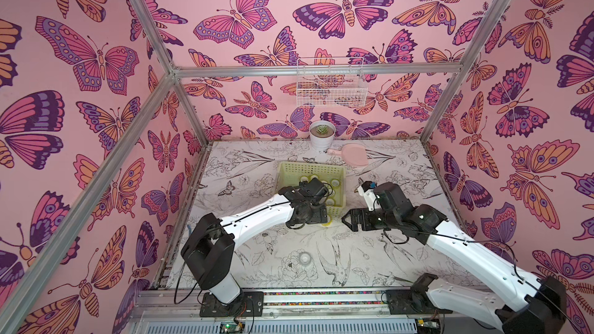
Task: Put the transparent tape into the storage box
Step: Pick up the tape at the center of the board.
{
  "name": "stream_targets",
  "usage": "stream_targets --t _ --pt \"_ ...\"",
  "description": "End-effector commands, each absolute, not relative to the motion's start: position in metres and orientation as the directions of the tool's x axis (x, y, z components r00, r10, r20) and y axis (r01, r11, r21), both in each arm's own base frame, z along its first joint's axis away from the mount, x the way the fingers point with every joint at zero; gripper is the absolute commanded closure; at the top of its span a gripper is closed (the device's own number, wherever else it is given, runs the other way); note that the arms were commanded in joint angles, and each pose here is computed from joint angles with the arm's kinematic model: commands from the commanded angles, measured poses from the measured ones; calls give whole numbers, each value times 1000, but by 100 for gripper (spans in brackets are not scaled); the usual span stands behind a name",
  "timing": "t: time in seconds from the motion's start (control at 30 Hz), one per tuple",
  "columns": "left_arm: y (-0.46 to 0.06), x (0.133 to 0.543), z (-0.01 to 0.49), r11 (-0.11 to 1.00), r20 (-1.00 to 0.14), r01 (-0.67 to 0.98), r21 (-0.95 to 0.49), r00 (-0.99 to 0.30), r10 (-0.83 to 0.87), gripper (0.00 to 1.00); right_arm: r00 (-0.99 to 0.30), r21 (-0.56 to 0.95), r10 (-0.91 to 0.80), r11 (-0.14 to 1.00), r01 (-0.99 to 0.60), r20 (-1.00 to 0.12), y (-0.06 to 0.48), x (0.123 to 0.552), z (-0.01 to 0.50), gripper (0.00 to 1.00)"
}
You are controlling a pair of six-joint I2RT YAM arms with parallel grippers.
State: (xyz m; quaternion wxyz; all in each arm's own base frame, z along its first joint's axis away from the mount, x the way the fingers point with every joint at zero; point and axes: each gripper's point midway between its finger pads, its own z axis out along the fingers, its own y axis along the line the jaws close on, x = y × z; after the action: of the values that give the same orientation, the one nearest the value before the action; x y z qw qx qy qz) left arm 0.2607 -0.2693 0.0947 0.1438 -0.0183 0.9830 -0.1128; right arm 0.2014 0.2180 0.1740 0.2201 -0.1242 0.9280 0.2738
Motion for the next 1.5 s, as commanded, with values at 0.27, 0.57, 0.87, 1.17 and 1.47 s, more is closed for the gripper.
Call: stream_targets --t 0.27,0.57,0.87,1.17,1.47 --pt "-298 279 46 961 -263 -94 -260 -951 -164 23 -881 421 -126 841 -338 -455 203 187 171 1" --pt "-304 283 24 970 -243 -98 -221 -958 -152 36 -875 412 -138 841 -351 -464 204 189 171 1" --pt "-305 289 30 970 -275 -92 -227 -949 -154 39 -875 410 -150 838 -360 -461 207 191 168 1" --pt "-305 290 14 976 -266 -87 -197 -954 -139 40 -871 410 -155 834 -368 -466 209 192 170 1" --pt "-296 272 -18 996 -208 -43 -83 -976 -59 45 -871 403 -149 841 -361 -469 206 192 170 1"
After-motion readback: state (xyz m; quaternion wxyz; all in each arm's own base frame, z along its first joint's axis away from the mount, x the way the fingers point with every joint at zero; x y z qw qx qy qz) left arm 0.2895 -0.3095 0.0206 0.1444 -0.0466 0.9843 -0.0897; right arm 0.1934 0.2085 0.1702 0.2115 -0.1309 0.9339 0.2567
